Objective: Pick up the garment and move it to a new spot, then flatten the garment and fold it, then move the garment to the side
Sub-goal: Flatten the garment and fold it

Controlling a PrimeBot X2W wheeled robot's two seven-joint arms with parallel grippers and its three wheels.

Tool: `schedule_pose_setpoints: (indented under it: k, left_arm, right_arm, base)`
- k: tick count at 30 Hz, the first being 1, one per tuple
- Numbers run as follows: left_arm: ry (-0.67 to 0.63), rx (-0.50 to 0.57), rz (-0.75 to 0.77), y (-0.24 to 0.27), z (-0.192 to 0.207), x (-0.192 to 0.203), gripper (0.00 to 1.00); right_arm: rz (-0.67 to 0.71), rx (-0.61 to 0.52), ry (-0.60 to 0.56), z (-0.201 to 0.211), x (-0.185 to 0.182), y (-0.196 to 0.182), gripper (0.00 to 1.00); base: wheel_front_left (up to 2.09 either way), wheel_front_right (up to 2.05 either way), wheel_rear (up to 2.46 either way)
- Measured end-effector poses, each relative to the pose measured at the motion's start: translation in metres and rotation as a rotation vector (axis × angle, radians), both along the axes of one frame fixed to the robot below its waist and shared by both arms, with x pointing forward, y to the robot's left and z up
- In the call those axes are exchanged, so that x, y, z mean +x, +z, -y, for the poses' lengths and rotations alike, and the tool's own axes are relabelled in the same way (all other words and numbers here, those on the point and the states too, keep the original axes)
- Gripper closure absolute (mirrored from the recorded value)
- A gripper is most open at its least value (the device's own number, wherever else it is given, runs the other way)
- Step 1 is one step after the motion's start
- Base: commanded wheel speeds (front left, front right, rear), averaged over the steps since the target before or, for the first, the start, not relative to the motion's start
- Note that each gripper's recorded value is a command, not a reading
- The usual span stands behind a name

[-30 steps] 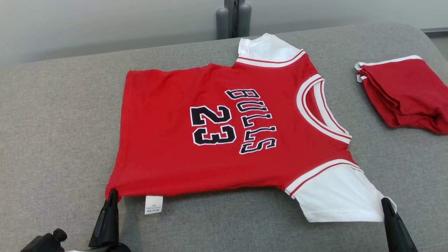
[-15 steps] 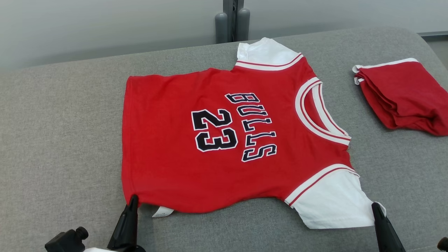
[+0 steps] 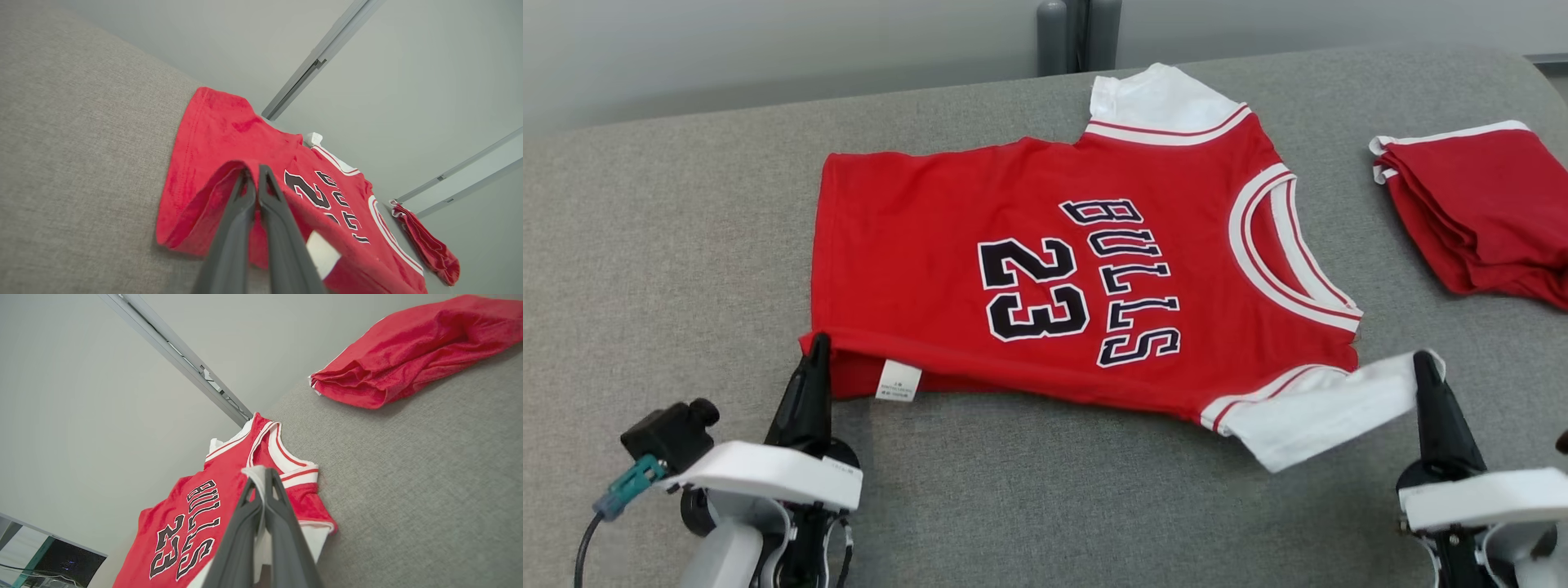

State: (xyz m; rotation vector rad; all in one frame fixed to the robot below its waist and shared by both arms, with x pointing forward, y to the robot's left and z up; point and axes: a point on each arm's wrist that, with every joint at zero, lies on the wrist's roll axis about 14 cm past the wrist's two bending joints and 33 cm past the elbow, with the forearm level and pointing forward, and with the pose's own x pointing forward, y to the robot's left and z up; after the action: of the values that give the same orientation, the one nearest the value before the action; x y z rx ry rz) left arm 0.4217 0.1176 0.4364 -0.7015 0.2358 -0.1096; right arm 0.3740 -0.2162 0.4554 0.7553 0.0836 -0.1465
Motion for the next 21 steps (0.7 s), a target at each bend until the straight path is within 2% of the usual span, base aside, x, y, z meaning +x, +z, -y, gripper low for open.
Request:
schedule_pose_setpoints:
  k: [10, 21]
  left_arm:
    - [0.013, 0.068, -0.039, -0.025, -0.002, 0.045, 1.00]
    - [-0.029, 0.127, -0.068, -0.047, 0.006, 0.068, 1.00]
  right_arm:
    - [0.001, -0.040, 0.041, -0.008, 0.070, -0.003, 1.00]
    - [-0.066, -0.137, 0.119, -0.027, 0.134, -0.017, 1.00]
  base:
    - [0.00, 0.00, 0.00]
    - [0.00, 0.00, 0.00]
